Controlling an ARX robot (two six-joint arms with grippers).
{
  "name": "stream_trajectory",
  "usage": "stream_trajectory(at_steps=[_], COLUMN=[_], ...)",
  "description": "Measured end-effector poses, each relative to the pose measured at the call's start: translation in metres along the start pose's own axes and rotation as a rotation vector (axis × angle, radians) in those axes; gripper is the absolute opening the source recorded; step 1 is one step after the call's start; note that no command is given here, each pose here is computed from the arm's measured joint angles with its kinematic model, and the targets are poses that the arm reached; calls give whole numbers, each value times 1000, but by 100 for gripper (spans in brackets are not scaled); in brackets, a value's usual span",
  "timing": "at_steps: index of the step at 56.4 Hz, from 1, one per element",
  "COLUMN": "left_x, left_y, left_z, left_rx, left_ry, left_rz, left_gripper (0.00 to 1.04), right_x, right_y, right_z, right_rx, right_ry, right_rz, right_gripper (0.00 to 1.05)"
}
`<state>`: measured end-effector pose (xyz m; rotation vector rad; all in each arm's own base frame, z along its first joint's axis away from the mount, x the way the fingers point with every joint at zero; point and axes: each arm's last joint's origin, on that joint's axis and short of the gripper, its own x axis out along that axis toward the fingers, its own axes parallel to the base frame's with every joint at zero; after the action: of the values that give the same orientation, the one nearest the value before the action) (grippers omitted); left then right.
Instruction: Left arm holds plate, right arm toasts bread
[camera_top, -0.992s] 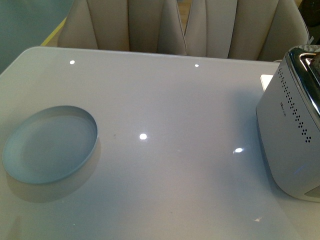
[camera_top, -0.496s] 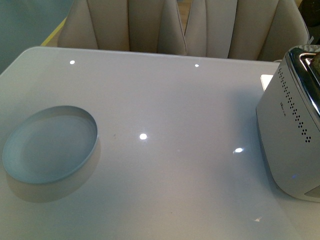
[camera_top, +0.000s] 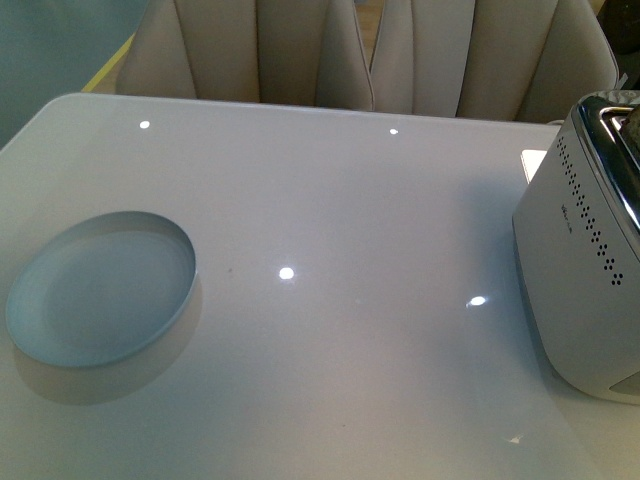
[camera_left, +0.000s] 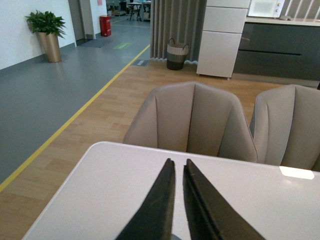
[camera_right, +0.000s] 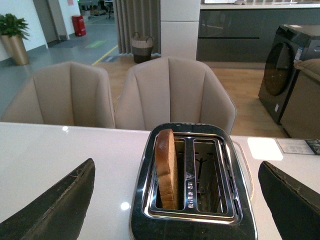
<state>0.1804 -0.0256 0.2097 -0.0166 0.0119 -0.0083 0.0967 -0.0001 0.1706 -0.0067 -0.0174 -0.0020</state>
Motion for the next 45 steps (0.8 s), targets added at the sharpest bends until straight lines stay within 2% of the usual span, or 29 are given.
stream_trajectory(at_steps=[15,18,45], left_x=[-30,-35,-57], left_y=[19,25,25], left_z=[-22,-25,-40], left_rx=[3,4,6], left_ry=[-5,-6,-21], left_rz=[-19,9,4], left_gripper=[3,3,3], right_x=[0,0,0], right_y=[0,0,0], right_z=[0,0,0], right_rx=[0,0,0], right_ry=[0,0,0], right_rz=[0,0,0], right_gripper=[96,96,96])
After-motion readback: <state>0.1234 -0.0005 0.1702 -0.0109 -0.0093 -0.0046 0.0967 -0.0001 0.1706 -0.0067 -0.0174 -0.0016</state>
